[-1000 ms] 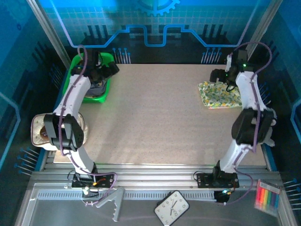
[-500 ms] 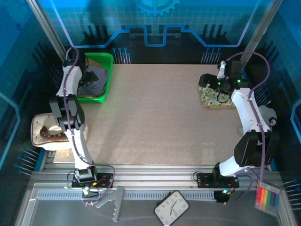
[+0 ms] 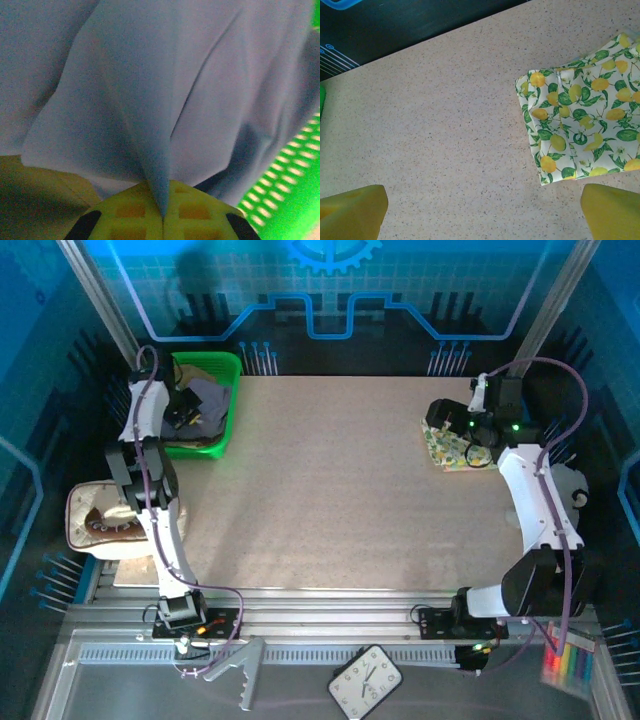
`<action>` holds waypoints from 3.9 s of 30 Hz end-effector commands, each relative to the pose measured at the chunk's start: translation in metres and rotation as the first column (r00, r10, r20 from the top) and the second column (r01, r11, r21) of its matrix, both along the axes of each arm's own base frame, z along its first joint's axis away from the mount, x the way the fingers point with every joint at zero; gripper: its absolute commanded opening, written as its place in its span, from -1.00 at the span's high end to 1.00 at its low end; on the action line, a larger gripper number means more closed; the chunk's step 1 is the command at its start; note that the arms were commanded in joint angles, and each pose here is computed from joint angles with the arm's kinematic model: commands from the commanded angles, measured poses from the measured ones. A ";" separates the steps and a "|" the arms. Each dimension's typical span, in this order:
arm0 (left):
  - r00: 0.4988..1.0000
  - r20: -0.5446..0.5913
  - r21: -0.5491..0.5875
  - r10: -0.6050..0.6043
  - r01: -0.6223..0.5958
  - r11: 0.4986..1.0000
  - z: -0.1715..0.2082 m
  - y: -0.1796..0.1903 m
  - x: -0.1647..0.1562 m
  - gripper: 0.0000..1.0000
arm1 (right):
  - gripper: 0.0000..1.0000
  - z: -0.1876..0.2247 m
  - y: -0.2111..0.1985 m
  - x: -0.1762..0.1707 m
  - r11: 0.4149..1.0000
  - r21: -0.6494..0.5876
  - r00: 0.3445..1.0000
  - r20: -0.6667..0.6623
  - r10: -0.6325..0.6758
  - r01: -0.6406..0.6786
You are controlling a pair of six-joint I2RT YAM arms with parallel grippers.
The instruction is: Fold and stack the skirts
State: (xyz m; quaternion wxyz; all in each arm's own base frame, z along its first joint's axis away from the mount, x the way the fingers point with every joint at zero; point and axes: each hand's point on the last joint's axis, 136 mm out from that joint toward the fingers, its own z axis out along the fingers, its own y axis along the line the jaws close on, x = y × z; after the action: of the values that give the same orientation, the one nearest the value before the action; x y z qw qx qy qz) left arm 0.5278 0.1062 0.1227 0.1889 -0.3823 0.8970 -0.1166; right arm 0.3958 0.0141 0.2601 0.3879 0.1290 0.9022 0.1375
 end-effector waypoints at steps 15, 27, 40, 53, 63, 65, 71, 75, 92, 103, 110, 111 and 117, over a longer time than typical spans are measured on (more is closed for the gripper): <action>0.472 0.818 0.236 -0.329 0.248 0.940 0.394 -0.129 -0.074 1.00 | -1.00 0.072 0.020 -0.002 0.985 0.156 0.931 0.365 0.010 -0.072; 0.389 0.758 0.291 -0.523 0.515 0.806 0.362 -0.280 -0.088 1.00 | -1.00 0.055 0.055 -0.002 0.956 0.145 0.917 0.350 0.191 -0.254; 0.235 0.314 0.183 -0.920 0.936 0.302 0.089 -0.495 -0.134 0.83 | -1.00 -0.031 0.045 0.007 0.971 0.184 0.988 0.066 0.141 -0.151; 0.239 0.160 0.148 -0.958 0.954 0.262 0.020 -0.375 -0.188 -0.93 | -1.00 -0.110 0.063 0.013 0.930 0.367 0.967 -0.237 0.088 0.006; 0.432 0.421 -0.030 -0.797 0.885 0.464 0.038 -0.390 -0.207 -0.98 | -0.97 -0.158 0.063 -0.034 0.811 0.502 0.922 -0.371 -0.112 0.301; 0.435 0.395 0.041 -0.809 0.872 0.488 0.032 -0.392 -0.213 -0.98 | -0.98 -0.167 0.055 -0.048 0.817 0.460 0.902 -0.402 -0.158 0.348; 0.436 0.300 0.160 -0.849 0.854 0.495 0.010 -0.401 -0.228 -0.98 | -0.79 -0.191 0.066 -0.067 0.723 0.552 0.870 -0.472 -0.138 0.415; 0.419 0.264 0.211 -0.869 0.854 0.476 -0.003 -0.411 -0.241 -0.98 | -0.63 -0.199 0.074 -0.063 0.655 0.614 0.868 -0.477 -0.136 0.440; 0.333 0.200 0.254 -0.922 0.891 0.377 -0.021 -0.429 -0.256 -0.98 | 0.17 -0.208 0.090 -0.032 0.589 0.695 0.902 -0.404 -0.153 0.411; 0.290 0.231 0.246 -0.929 0.906 0.344 -0.012 -0.442 -0.255 -0.98 | 1.00 -0.125 0.098 -0.029 0.656 0.696 0.957 -0.223 -0.188 0.291; 0.316 0.244 0.246 -0.917 0.894 0.373 -0.003 -0.447 -0.247 -0.98 | 1.00 -0.037 0.122 -0.024 0.754 0.638 0.981 -0.003 -0.196 0.153; 0.326 0.242 0.250 -0.914 0.889 0.384 -0.003 -0.446 -0.245 -0.98 | 1.00 -0.027 0.128 -0.023 0.767 0.628 0.982 0.020 -0.187 0.133; 0.360 0.334 0.241 -0.871 0.861 0.448 0.019 -0.448 -0.231 -0.98 | 1.00 0.049 0.167 -0.007 0.839 0.544 0.963 0.217 -0.160 0.017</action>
State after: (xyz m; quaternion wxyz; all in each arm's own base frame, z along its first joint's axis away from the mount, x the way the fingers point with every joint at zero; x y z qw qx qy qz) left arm 0.2835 -0.3358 0.1171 0.2594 0.2054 0.9137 -0.2361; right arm 0.3792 0.1834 0.2822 0.3935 0.2662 0.7689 0.4279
